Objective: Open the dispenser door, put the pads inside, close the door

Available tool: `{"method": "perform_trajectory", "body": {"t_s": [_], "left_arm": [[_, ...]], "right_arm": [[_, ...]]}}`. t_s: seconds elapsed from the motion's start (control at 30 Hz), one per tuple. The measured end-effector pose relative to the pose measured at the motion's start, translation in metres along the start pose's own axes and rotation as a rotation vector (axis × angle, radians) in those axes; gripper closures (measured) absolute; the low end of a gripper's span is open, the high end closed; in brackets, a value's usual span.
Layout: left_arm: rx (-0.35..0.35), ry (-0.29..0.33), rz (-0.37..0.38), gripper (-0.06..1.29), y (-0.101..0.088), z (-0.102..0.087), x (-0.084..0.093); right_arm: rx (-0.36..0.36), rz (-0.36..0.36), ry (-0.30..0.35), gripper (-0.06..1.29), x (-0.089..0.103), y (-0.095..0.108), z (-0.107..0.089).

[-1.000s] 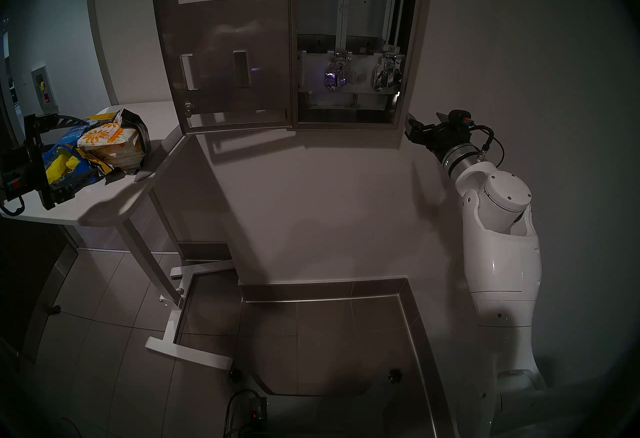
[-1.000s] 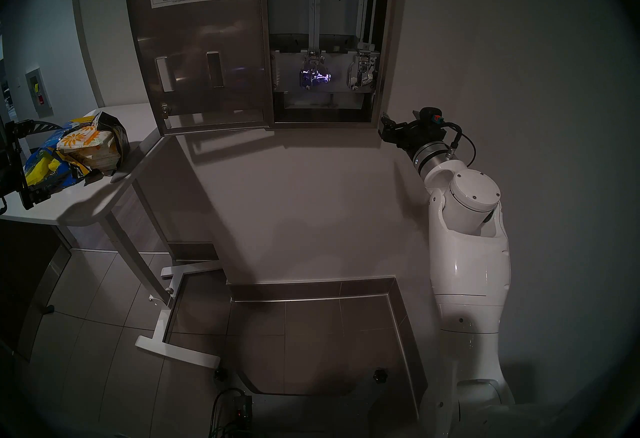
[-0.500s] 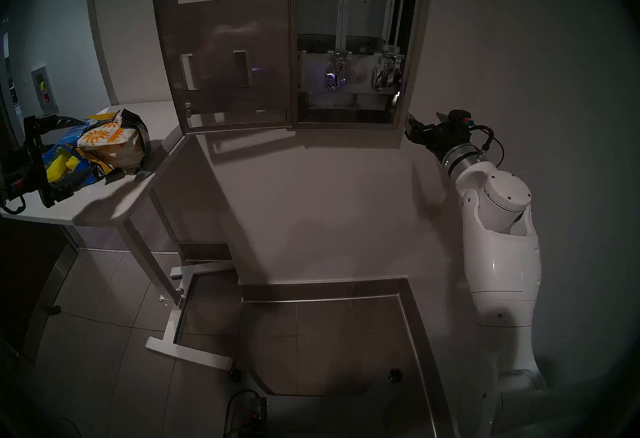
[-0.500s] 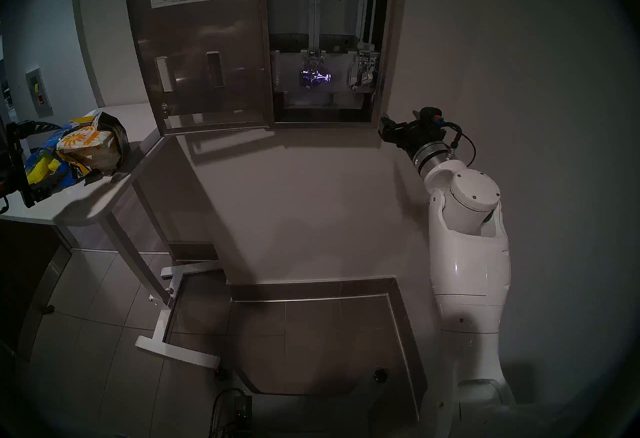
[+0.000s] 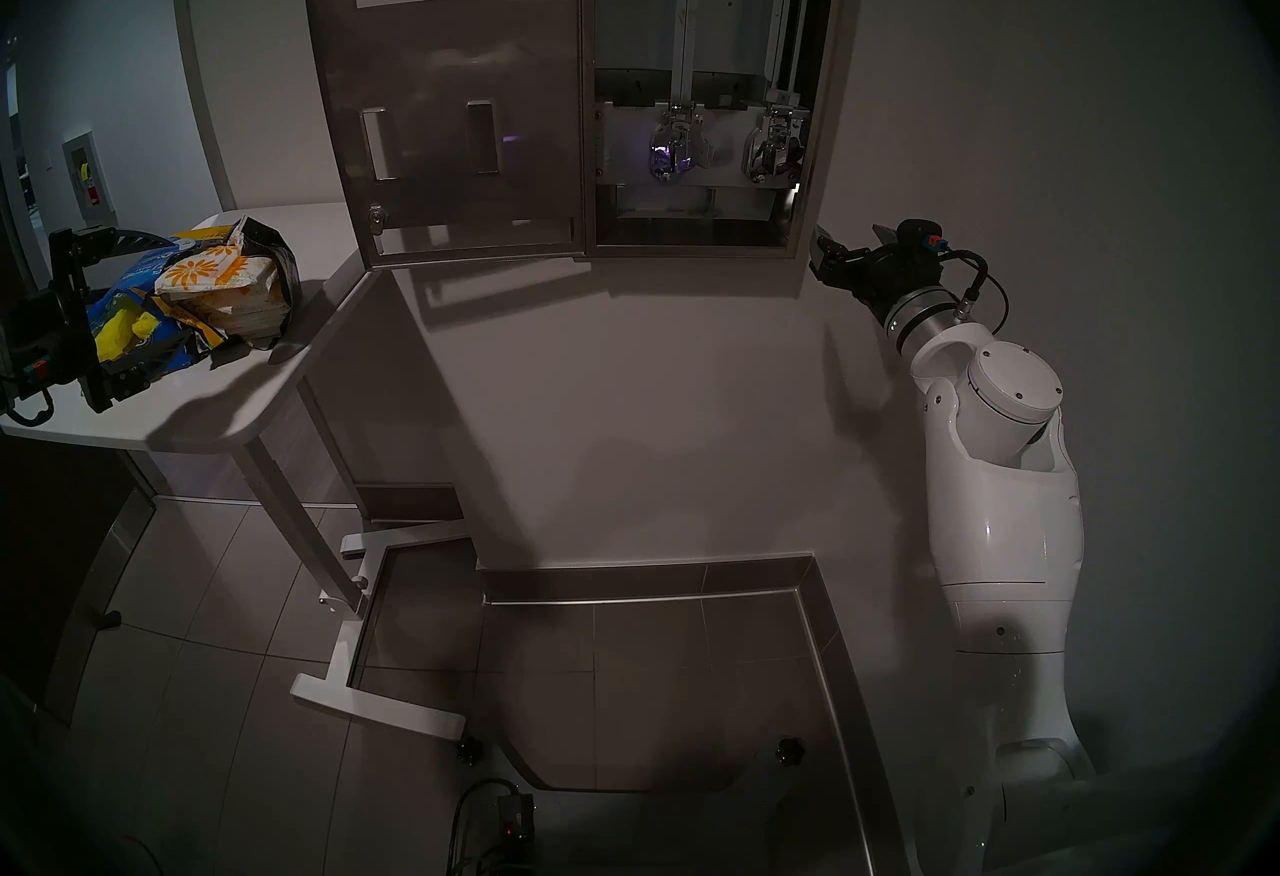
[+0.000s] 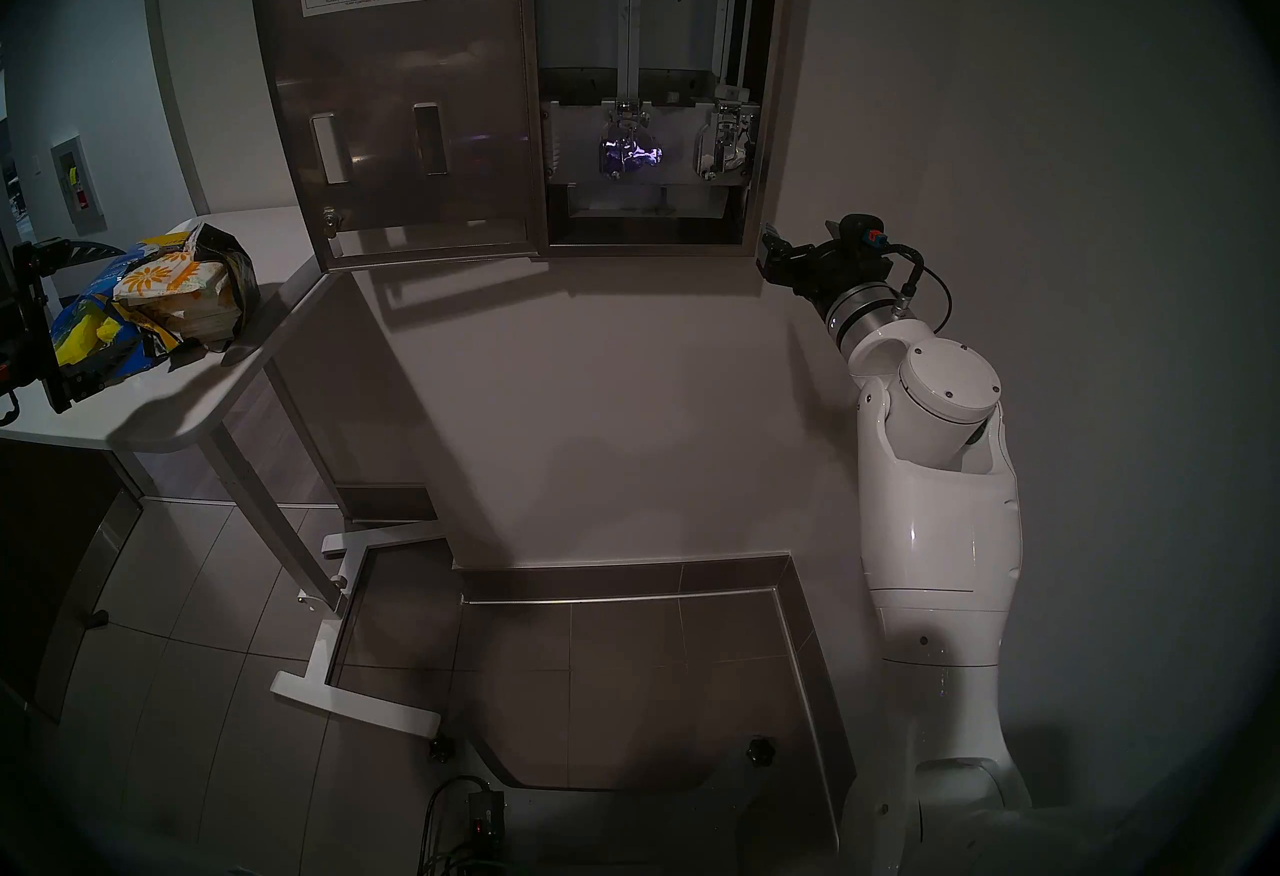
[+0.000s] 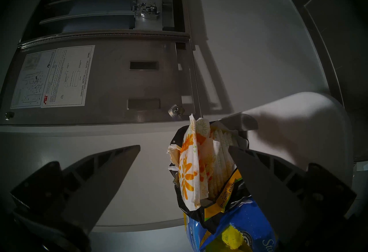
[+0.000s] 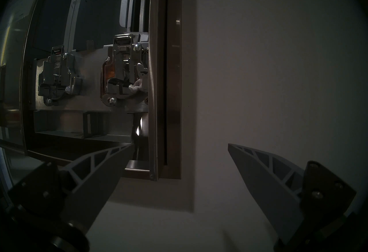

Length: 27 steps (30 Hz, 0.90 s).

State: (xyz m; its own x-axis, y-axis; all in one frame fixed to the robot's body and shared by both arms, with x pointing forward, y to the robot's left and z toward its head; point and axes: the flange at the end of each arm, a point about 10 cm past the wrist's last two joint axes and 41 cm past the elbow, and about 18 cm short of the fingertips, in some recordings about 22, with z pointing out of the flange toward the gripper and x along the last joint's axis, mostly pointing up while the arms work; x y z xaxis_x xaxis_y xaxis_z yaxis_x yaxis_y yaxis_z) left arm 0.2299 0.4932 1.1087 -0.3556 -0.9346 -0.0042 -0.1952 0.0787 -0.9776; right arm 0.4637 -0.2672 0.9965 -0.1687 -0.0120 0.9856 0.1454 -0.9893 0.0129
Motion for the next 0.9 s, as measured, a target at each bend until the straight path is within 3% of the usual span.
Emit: {"method": "perform_trajectory", "body": {"t_s": [0.9], "left_arm": [[-0.008, 0.006, -0.003, 0.02, 0.0023, 0.0029, 0.0004]], "right_arm": [[0.0, 0.0, 0.0, 0.01, 0.0003, -0.0001, 0.0002]]}}
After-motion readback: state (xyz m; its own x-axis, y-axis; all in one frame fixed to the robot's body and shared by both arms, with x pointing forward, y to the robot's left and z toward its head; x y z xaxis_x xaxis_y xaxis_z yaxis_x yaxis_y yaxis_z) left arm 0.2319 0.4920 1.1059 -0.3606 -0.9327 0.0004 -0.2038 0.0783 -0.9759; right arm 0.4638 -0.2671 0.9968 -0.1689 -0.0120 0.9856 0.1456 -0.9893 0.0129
